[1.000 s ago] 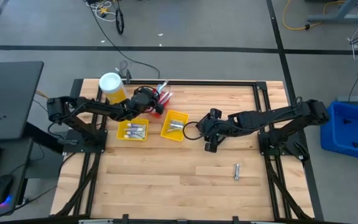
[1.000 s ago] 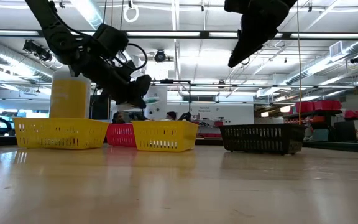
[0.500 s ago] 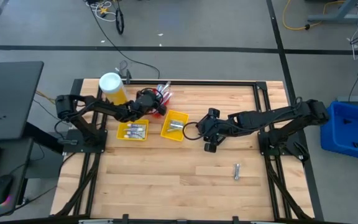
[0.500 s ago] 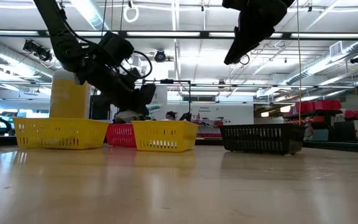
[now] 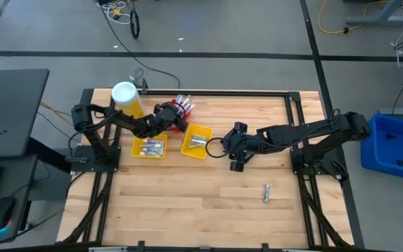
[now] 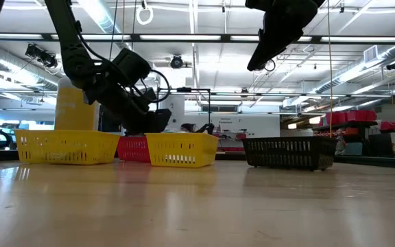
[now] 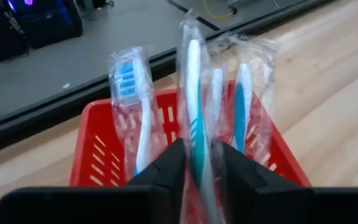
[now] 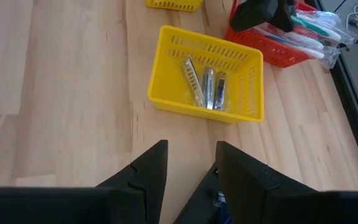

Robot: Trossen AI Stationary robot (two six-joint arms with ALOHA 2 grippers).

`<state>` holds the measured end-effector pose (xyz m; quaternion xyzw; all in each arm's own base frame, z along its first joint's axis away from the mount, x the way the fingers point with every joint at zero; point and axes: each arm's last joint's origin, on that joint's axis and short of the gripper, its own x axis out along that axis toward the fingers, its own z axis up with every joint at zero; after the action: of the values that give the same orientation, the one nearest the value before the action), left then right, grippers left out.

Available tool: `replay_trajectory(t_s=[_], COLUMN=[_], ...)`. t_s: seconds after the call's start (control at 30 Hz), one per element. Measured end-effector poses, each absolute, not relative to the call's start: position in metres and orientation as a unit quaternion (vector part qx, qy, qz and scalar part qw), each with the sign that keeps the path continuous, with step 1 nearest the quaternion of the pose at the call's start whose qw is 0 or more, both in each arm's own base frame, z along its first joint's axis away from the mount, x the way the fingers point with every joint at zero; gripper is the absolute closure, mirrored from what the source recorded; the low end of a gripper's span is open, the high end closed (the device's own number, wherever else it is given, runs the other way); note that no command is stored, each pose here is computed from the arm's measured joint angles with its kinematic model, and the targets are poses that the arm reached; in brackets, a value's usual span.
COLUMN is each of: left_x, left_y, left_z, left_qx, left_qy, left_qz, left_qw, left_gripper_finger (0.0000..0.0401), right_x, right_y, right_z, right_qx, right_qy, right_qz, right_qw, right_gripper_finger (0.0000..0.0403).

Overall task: Pick & Place Travel size toiletries
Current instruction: Put the green toothbrush into the red bin, then put the silver nail cutter into the right yellow bin

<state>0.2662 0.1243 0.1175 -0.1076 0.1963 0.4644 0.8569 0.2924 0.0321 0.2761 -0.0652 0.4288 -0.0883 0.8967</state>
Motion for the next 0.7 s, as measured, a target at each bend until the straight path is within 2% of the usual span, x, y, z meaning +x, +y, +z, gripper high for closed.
replay_trajectory(t_s=[0.17, 0.3, 0.7], left_x=[0.266, 0.266, 0.266], left_y=[0.124, 0.124, 0.118], left_z=[0.118, 0.118, 0.129], left_qx=[-0.077, -0.057, -0.035], left_qy=[0.212, 0.221, 0.219], left_qz=[0.457, 0.456, 0.451], left_qw=[0.861, 0.86, 0.865], left_gripper_finger=[0.0272, 0.0249, 0.0245], right_x=[0.292, 0.292, 0.292], right_y=[0.032, 0.032, 0.032], right_z=[0.276, 0.276, 0.276], right_qx=[-0.065, -0.064, -0.006], right_qy=[0.429, 0.429, 0.422], right_qz=[-0.089, -0.089, -0.116], right_qw=[0.897, 0.897, 0.899], right_gripper_finger=[0.0259, 0.0258, 0.0259])
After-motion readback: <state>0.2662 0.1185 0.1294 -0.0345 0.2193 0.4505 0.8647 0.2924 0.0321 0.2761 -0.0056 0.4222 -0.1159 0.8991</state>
